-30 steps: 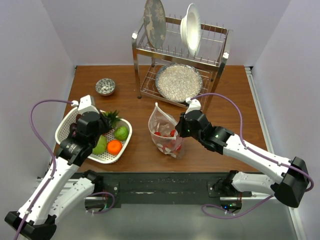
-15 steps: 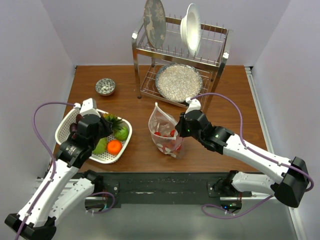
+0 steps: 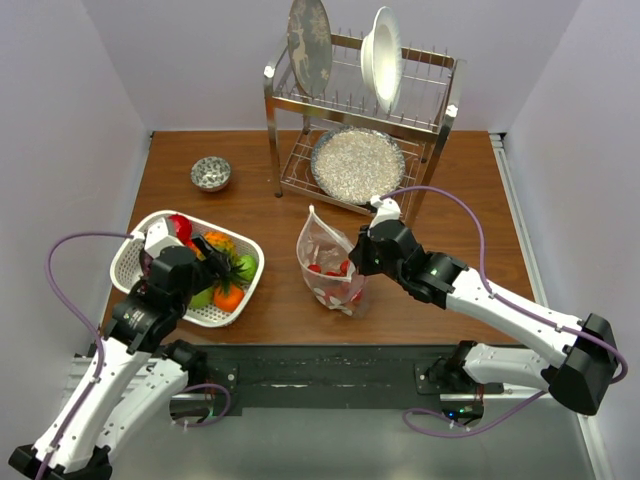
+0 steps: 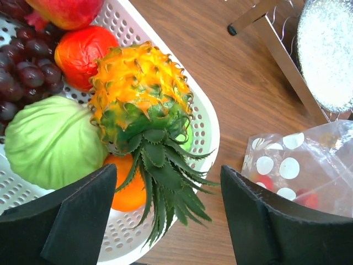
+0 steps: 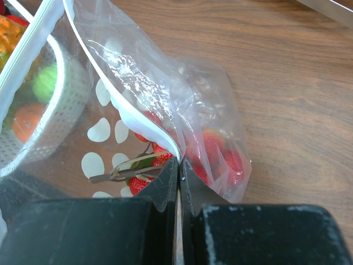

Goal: Open the zip-top bag and remove the fake food

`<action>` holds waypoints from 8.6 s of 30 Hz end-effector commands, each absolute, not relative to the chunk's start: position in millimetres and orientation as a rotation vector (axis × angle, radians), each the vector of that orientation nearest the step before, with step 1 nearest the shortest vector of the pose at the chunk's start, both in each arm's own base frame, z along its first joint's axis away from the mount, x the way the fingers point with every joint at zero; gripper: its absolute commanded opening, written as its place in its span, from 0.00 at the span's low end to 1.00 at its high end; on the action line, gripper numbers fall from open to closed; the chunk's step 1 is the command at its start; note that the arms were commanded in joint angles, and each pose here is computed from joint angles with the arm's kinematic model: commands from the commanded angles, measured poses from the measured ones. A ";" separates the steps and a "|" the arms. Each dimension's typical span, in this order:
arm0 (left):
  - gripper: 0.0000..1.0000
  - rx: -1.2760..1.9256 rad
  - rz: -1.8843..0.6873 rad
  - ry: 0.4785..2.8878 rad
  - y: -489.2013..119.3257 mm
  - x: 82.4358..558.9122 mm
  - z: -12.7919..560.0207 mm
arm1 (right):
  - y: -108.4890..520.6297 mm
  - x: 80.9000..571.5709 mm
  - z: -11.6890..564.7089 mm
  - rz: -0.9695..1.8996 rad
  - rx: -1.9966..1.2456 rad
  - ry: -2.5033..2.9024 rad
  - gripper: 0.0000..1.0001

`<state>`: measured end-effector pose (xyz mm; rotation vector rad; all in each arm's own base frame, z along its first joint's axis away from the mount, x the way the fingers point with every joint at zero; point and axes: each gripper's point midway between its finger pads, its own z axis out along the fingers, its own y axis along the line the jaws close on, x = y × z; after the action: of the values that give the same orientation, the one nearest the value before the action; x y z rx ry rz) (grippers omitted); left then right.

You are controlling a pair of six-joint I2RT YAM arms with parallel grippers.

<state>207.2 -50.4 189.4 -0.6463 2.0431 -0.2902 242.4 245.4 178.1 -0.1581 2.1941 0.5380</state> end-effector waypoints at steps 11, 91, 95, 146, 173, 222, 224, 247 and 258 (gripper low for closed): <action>0.69 -0.212 -0.508 1.915 -117.7 258.6 304.3 | 218.1 251.7 229.8 0.450 -0.108 2.072 0.00; 0.63 0.823 -0.496 1.666 -399.3 224.6 109.7 | 191.4 169.2 137.1 0.367 -0.084 2.258 0.00; 0.62 0.872 -0.527 1.620 -414.4 223.4 105.5 | 191.6 170.0 139.0 0.365 -0.086 2.253 0.00; 0.00 0.578 -0.585 1.822 -334.8 180.9 183.9 | 176.7 208.9 182.1 0.077 -0.073 2.111 0.00; 0.00 0.481 -0.653 1.881 -290.3 163.4 257.0 | 184.9 236.5 158.9 0.128 -0.051 2.172 0.00; 0.00 -0.937 0.293 1.801 106.6 263.3 252.7 | 254.3 229.9 116.4 0.410 -0.369 2.273 0.00; 0.00 -0.932 0.255 1.839 100.9 266.5 237.1 | 254.6 229.3 114.9 0.414 -0.377 2.276 0.00; 0.31 -0.928 0.006 1.984 55.5 242.2 171.4 | 259.0 228.1 101.8 0.446 -0.379 2.295 0.00; 0.52 -0.882 -0.007 1.957 54.7 246.0 188.9 | 260.3 227.6 102.4 0.457 -0.378 2.294 0.00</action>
<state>239.4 55.0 170.2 -0.9216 1.9914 0.0125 224.1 254.8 98.8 -0.3805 2.3202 0.4270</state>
